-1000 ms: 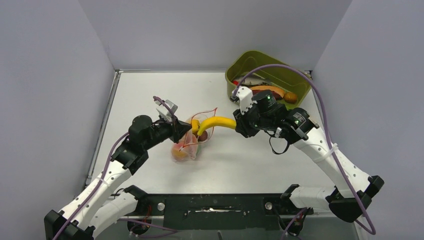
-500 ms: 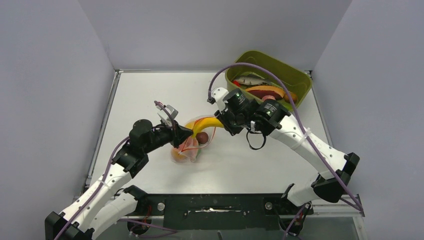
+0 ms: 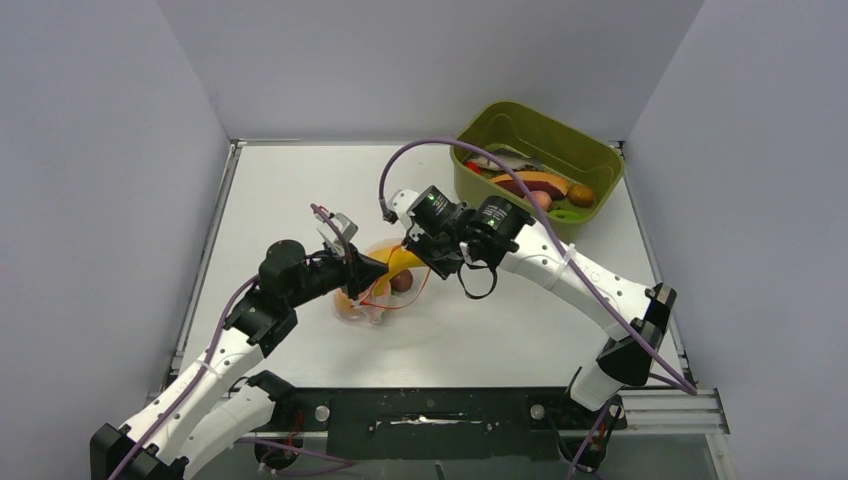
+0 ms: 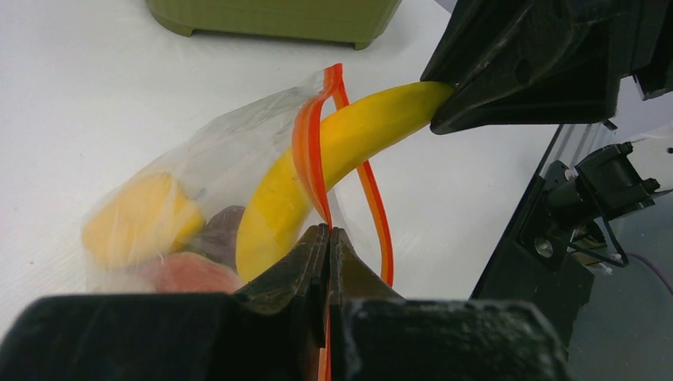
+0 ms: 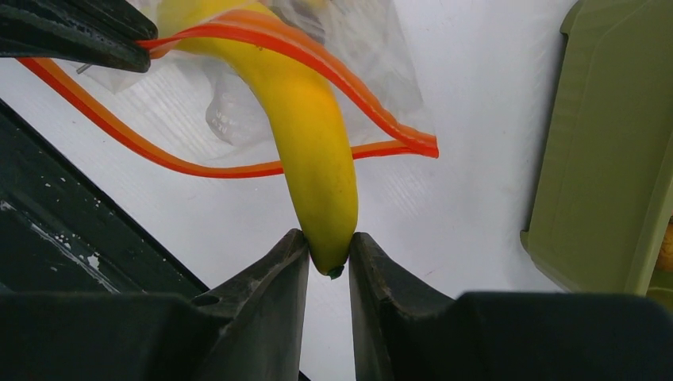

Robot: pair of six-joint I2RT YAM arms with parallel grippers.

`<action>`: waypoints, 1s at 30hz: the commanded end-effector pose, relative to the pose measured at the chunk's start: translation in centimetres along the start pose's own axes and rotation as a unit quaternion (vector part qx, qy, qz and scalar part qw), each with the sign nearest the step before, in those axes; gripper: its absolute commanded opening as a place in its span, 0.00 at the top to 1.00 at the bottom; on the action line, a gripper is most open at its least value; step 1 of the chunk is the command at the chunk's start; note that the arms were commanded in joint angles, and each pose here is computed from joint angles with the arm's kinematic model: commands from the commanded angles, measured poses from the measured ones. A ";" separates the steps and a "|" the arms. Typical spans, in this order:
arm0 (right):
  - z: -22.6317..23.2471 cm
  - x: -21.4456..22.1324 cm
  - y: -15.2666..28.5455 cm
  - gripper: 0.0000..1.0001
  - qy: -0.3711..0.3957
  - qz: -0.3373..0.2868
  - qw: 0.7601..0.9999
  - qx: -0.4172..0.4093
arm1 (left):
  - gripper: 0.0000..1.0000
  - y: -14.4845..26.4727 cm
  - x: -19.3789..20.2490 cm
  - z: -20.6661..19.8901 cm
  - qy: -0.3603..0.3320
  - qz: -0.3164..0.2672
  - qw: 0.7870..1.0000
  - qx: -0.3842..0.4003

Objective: Place the food in the zip-top bag and seal the zipper
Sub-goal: Place the fake fruit in the zipper food storage bag.

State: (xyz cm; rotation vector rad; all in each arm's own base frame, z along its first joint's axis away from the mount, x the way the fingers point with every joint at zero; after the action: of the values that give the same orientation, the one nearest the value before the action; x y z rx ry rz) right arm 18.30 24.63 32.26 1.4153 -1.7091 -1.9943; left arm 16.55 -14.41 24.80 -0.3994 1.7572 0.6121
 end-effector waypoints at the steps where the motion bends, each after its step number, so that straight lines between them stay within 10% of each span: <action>1: -0.2 -1.2 0.8 0.76 -0.001 -0.031 0.999 0.018 | 1.00 0.1 -1.5 -0.6 -0.022 -0.042 0.999 0.028; 11: -2.6 -1.2 1.9 0.77 -0.059 -0.047 0.994 0.079 | 1.00 0.2 -1.3 -0.5 -0.028 -0.037 0.999 0.023; 30: 0.9 -2.1 -1.3 0.74 -0.003 -0.042 0.998 -0.056 | 1.00 0.0 -1.6 -0.6 -0.028 -0.045 0.998 0.027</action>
State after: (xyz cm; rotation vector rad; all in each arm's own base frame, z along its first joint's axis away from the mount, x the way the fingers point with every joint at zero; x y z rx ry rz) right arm 18.97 25.70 31.97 1.3826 -1.6566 -2.0768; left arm 16.43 -14.42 24.91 -0.3913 1.7497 0.5975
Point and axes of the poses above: each gripper's point midway between its finger pads, its own y axis back along the fingers, its own z axis along the line the jaws close on, x = y × z, the point moved 10 cm from there along y, back along the fingers, and after that the axes turned 9 degrees about -y, right-handed, at the moved point
